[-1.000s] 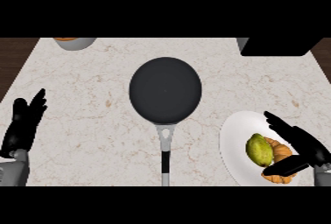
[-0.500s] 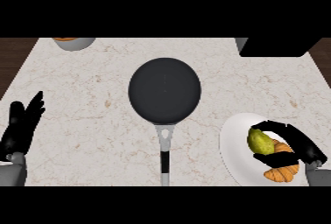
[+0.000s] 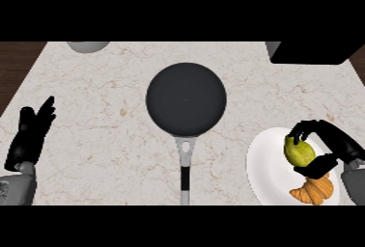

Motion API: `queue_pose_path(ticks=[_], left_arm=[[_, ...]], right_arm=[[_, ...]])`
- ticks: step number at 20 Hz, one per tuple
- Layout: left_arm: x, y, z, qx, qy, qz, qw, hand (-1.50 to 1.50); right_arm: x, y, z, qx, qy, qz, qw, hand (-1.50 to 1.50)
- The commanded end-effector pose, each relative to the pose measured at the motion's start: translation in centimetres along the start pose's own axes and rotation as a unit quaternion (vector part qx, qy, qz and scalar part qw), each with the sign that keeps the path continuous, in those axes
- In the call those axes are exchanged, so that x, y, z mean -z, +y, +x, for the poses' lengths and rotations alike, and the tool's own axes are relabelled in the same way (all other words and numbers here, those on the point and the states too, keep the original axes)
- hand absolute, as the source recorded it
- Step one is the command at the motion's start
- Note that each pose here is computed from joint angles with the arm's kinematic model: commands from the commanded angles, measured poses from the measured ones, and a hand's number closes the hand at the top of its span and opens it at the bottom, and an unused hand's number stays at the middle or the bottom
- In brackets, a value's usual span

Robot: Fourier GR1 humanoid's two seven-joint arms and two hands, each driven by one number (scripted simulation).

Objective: Pick the pear from the plate and place it in the pan

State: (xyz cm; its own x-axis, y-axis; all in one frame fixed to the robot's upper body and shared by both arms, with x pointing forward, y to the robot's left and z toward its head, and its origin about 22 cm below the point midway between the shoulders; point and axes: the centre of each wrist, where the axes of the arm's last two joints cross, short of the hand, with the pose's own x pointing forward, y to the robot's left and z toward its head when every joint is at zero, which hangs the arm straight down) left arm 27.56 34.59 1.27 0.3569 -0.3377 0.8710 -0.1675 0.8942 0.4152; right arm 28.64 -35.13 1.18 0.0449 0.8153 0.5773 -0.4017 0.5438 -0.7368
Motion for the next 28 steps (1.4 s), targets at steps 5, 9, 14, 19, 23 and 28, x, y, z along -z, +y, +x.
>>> queue_pose_path(ticks=[5,9,14,19,23,28], left_arm=[[1.0,-1.0,1.5,0.000,-0.008,-0.010,0.9999,0.00],[-0.3,0.3,-0.6,-0.001,0.003,-0.013,0.9999,0.00],[0.2,0.5,1.4,-0.001,-0.003,0.003,1.0000,0.00],[0.0,1.3,-0.5,-0.006,0.006,0.002,1.0000,0.00],[-0.5,1.3,-0.3,-0.002,0.003,0.001,1.0000,0.00],[0.7,-0.9,0.4,0.001,0.004,-0.004,1.0000,0.00]], right_arm=[[2.4,-6.3,1.8,-0.288,-0.076,0.014,0.955,1.50],[4.1,-7.2,1.3,-0.261,-0.146,-0.042,0.953,1.50],[4.3,-10.9,4.9,-0.184,-0.287,-0.180,0.923,1.50],[7.1,-8.0,9.3,-0.160,-0.324,-0.164,0.918,1.50],[7.6,-8.9,12.1,-0.135,-0.334,-0.158,0.920,1.50],[11.8,-5.5,18.3,-0.097,-0.318,-0.142,0.932,1.50]])
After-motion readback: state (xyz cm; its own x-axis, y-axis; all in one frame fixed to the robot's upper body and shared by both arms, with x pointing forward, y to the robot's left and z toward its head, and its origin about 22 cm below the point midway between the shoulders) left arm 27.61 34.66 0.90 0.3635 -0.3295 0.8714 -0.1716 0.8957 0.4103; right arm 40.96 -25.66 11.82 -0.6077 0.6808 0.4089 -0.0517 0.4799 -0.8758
